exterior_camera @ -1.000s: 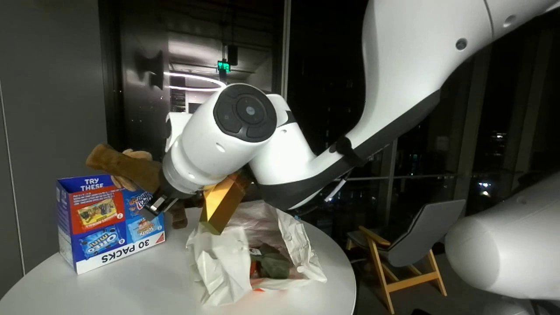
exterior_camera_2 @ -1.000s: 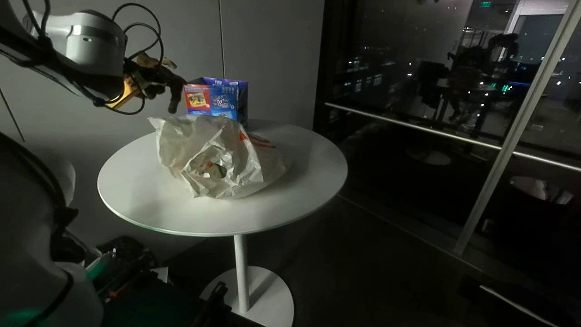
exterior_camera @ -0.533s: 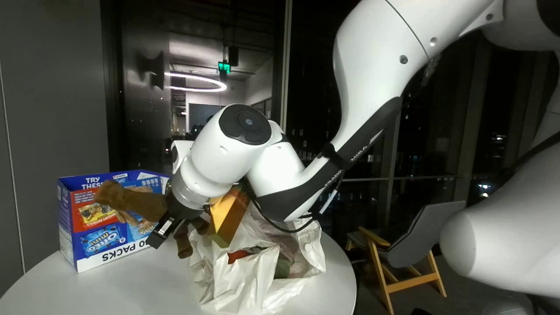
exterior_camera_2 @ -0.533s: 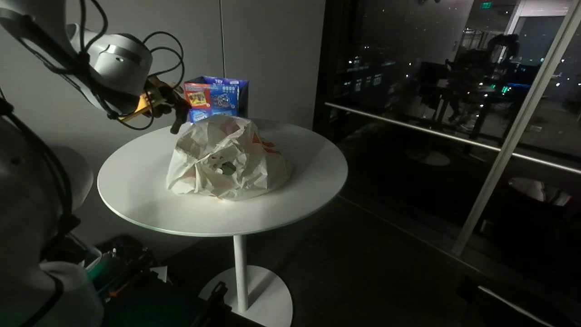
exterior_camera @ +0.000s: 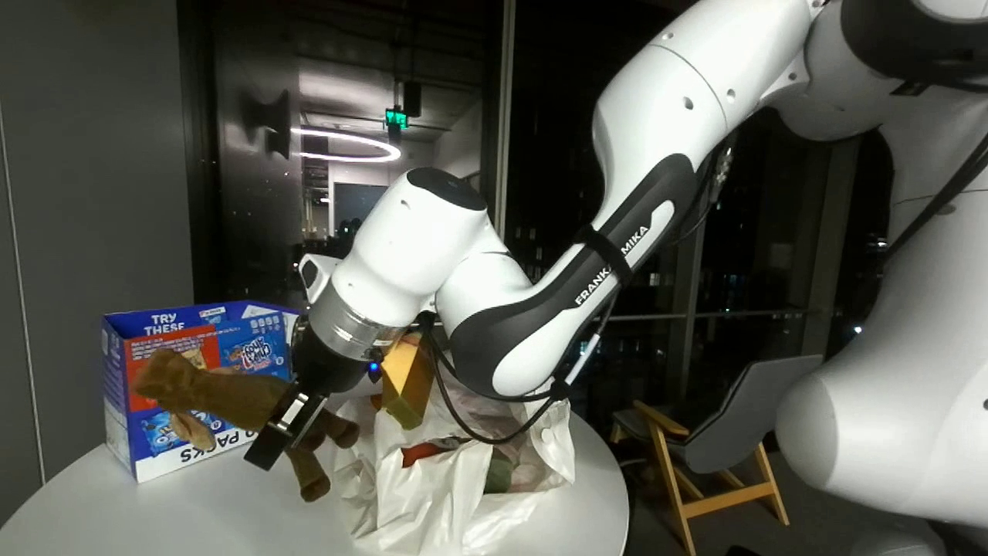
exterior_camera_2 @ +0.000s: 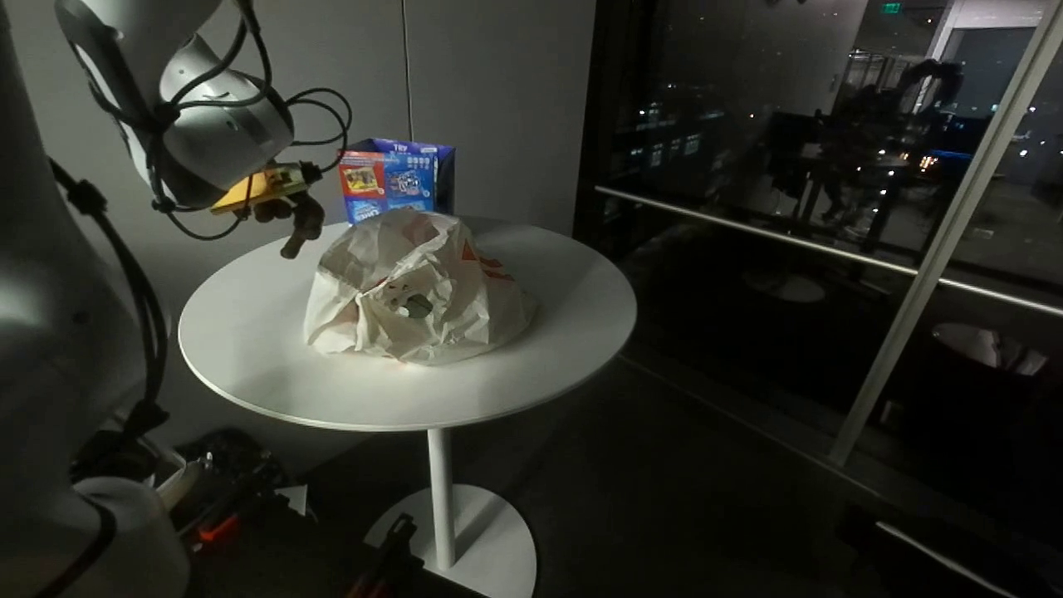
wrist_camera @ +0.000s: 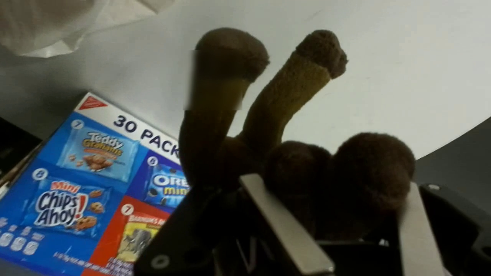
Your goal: Remove the moose, radish and eraser from the plastic bag and place them on the table.
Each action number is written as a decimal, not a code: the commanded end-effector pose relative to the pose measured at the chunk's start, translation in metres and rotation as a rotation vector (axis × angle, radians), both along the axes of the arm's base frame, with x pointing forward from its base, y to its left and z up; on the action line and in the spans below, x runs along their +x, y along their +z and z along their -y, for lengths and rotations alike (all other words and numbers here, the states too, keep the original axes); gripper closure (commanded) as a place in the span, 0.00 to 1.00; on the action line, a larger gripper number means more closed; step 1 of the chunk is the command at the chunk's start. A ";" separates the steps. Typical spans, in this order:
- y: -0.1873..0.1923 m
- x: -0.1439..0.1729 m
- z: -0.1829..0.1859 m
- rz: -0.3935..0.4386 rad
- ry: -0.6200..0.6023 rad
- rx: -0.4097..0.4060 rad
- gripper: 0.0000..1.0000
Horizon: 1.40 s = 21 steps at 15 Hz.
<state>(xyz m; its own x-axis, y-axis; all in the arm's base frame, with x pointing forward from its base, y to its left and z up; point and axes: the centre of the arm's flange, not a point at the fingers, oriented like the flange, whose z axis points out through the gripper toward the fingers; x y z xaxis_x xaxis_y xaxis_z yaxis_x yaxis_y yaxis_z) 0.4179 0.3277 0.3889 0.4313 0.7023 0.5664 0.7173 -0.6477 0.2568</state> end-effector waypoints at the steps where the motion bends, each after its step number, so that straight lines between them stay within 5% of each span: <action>1: -0.027 0.048 -0.036 -0.179 0.077 -0.035 0.93; 4: -0.054 0.058 -0.055 -0.310 0.101 -0.142 0.93; 8: -0.058 0.088 -0.081 -0.265 0.068 -0.261 0.90; 9: -0.055 0.097 -0.089 -0.265 0.077 -0.281 0.68; 14: -0.054 0.125 -0.093 -0.387 -0.075 -0.400 0.35; 18: -0.017 0.124 -0.072 -0.288 -0.244 -0.482 0.05; 21: 0.018 0.120 -0.047 -0.315 -0.358 -0.543 0.00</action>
